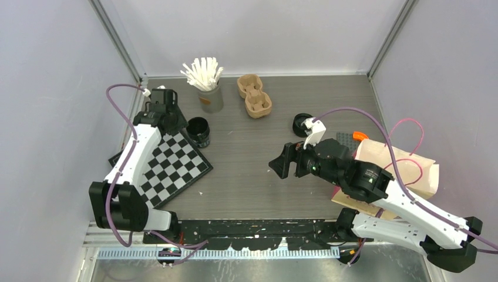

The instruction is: Pack the takeout coffee

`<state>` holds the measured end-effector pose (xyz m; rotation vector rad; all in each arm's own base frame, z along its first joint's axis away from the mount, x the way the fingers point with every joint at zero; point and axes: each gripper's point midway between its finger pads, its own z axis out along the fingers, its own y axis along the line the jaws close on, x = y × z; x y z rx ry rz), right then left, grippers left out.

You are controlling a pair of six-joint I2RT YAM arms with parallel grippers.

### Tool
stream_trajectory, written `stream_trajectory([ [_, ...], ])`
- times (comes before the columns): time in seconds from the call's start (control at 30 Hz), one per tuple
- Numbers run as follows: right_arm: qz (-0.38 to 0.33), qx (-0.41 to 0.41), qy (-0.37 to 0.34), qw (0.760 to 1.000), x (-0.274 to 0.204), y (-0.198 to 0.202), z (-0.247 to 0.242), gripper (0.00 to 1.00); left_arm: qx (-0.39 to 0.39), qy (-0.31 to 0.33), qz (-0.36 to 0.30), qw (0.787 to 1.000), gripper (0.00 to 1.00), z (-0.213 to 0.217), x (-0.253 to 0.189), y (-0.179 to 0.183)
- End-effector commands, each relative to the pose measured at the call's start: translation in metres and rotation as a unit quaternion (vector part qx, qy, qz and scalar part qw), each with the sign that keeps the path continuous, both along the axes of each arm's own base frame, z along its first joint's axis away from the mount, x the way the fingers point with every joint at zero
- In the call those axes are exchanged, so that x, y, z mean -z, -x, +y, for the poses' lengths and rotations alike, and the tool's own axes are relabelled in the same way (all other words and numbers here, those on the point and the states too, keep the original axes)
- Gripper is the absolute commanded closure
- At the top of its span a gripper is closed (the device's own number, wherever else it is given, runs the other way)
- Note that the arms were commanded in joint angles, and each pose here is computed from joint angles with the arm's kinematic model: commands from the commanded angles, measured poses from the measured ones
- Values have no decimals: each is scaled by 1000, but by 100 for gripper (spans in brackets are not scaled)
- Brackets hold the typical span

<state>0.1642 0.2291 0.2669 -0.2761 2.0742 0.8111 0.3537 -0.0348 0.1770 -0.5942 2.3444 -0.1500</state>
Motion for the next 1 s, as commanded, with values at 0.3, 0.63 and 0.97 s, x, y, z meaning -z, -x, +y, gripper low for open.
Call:
stream_trajectory([
  [0.3,-5,10,14,1000,8,-11,6,8,20,-1,-17,1000,70,3,-6,-28],
  [0.63,9,6,26,1000,18,-13,13,9,29,1,-3,1000,76,0,7,-29],
  [0.97,8,11,24,1000,18,-12,11,9,35,3,4,999,79,-2,12,-31],
])
